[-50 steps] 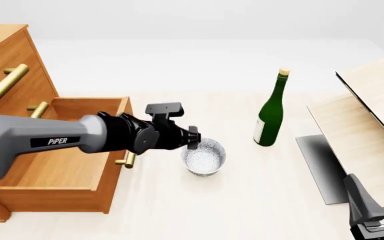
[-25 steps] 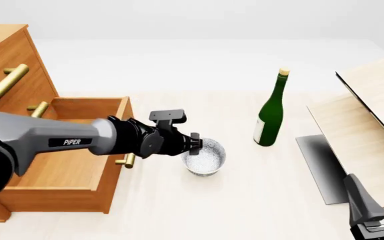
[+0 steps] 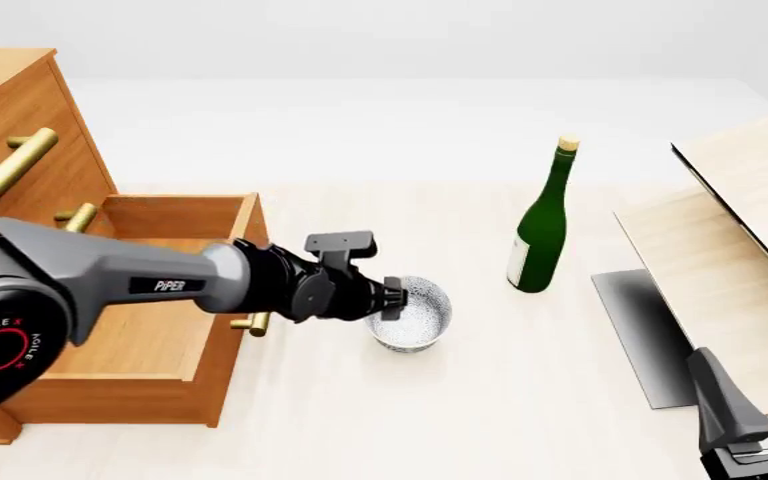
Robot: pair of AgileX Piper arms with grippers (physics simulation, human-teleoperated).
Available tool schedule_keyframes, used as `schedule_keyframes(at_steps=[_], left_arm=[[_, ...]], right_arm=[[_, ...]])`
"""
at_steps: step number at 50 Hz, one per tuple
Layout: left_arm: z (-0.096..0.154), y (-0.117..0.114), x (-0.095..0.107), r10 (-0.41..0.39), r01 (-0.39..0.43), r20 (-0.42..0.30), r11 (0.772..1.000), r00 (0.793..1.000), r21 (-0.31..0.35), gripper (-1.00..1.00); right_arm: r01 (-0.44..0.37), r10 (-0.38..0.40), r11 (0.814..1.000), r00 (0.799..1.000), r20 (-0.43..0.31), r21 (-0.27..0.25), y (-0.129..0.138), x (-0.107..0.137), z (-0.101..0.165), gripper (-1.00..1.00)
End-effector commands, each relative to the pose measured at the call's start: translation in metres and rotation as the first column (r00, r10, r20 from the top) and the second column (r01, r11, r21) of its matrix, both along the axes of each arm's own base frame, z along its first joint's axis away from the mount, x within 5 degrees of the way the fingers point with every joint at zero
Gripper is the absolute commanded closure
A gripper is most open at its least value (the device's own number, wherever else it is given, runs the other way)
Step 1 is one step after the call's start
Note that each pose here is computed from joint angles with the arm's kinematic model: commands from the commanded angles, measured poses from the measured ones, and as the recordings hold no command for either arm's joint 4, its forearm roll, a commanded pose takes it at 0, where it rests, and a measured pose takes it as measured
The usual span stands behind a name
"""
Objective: Put the bowl in the bottom drawer of the cabinet and close it.
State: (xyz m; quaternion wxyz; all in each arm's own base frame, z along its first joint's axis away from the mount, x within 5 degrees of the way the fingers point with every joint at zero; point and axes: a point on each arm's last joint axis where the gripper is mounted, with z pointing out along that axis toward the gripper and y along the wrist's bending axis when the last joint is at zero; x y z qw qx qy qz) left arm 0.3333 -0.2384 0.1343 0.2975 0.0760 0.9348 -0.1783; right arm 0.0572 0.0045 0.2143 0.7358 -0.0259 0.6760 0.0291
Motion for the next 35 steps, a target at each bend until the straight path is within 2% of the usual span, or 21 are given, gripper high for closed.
schedule_keyframes(at_steps=[1,3,4,6,13,35], left_arm=[[0.001,-0.001,-0.001,0.007,-0.007,-0.008,1.0,1.0,-0.007,-1.0],[0.002,0.0,-0.001,0.0,0.0,-0.001,1.0,1.0,0.0,-1.0],[0.006,0.001,-0.002,-0.001,0.001,0.008,1.0,1.0,-0.006,1.0],[0.011,-0.001,-0.008,-0.011,0.011,0.017,1.0,1.0,-0.016,1.0],[0.015,0.004,-0.005,-0.004,0.004,0.028,1.0,1.0,-0.015,1.0],[0.029,0.007,-0.021,-0.017,0.019,0.053,0.999,0.998,-0.035,1.0]], right_arm=[[0.0,0.0,1.0,1.0,0.0,0.0,0.0,0.0,0.0,-1.0],[0.0,0.0,1.0,1.0,0.0,0.0,0.0,0.0,0.0,-1.0],[0.0,0.0,1.0,1.0,0.0,0.0,0.0,0.0,0.0,-1.0],[0.0,0.0,1.0,1.0,0.0,0.0,0.0,0.0,0.0,-1.0],[0.0,0.0,1.0,1.0,0.0,0.0,0.0,0.0,0.0,-1.0],[0.0,0.0,1.0,1.0,0.0,0.0,0.0,0.0,0.0,-1.0]])
